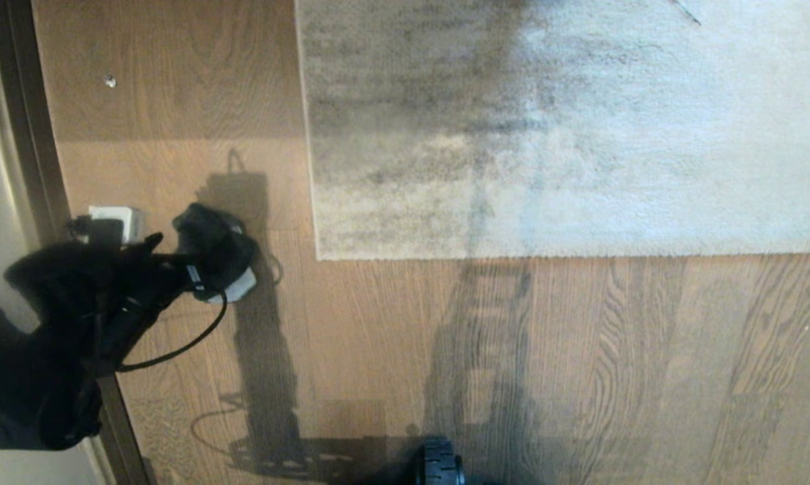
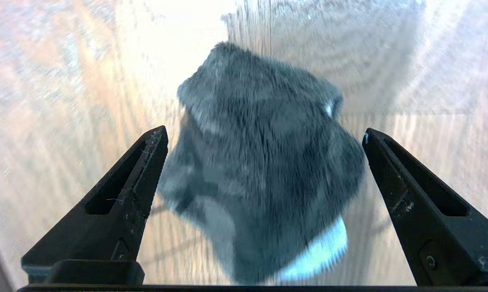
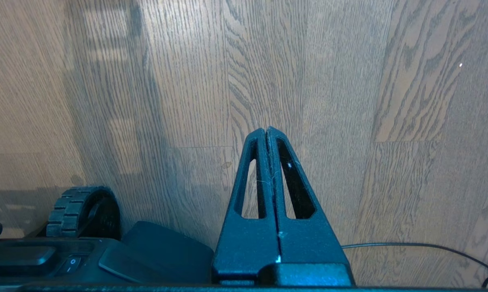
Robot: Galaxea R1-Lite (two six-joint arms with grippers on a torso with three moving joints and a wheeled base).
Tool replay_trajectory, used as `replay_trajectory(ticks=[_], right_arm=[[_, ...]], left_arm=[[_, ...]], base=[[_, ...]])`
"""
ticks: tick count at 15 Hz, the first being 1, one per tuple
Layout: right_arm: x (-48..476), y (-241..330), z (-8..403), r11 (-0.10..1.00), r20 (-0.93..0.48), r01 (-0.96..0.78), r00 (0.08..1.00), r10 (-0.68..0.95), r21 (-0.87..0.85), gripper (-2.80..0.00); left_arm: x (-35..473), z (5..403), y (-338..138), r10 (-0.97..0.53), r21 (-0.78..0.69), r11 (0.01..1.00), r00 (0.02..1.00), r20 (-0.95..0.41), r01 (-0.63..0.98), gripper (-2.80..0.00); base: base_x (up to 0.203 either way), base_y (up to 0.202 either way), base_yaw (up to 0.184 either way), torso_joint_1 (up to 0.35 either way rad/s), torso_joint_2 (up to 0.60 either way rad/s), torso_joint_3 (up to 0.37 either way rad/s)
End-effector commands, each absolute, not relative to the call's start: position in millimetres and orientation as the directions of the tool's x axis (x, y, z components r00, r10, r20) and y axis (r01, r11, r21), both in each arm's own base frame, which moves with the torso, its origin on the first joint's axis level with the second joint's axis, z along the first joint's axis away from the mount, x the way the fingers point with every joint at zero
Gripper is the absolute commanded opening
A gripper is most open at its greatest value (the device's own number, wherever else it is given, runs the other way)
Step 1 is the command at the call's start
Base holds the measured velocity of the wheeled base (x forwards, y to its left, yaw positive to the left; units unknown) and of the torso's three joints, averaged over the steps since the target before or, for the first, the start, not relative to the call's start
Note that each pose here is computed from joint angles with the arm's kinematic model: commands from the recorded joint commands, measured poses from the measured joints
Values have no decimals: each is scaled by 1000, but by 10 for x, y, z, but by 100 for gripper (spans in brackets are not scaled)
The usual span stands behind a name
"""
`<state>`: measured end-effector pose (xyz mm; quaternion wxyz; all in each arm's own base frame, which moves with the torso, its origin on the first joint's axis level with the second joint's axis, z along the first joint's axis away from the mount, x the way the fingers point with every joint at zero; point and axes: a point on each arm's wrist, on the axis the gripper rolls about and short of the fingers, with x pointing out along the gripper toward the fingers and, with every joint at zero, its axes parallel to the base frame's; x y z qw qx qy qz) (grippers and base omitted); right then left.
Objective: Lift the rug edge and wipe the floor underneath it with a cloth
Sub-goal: Pick up the rag
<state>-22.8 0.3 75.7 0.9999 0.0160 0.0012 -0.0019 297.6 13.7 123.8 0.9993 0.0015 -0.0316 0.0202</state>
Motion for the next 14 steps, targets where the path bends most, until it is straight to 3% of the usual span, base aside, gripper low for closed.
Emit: replay_trajectory(ticks=[1, 14], right_arm=[[-228, 3, 758, 999, -2, 3, 1000, -3, 32, -280], [-228, 3, 757, 999, -3, 5, 1000, -4, 32, -280]], left_arm=[[2811, 1367, 155, 48, 2, 999, 991, 123, -49, 0], [3099, 1166, 258, 66, 6, 998, 994, 85, -67, 0]], base=[[0, 0, 0, 0, 0, 0], [0, 0, 0, 0, 0, 0]])
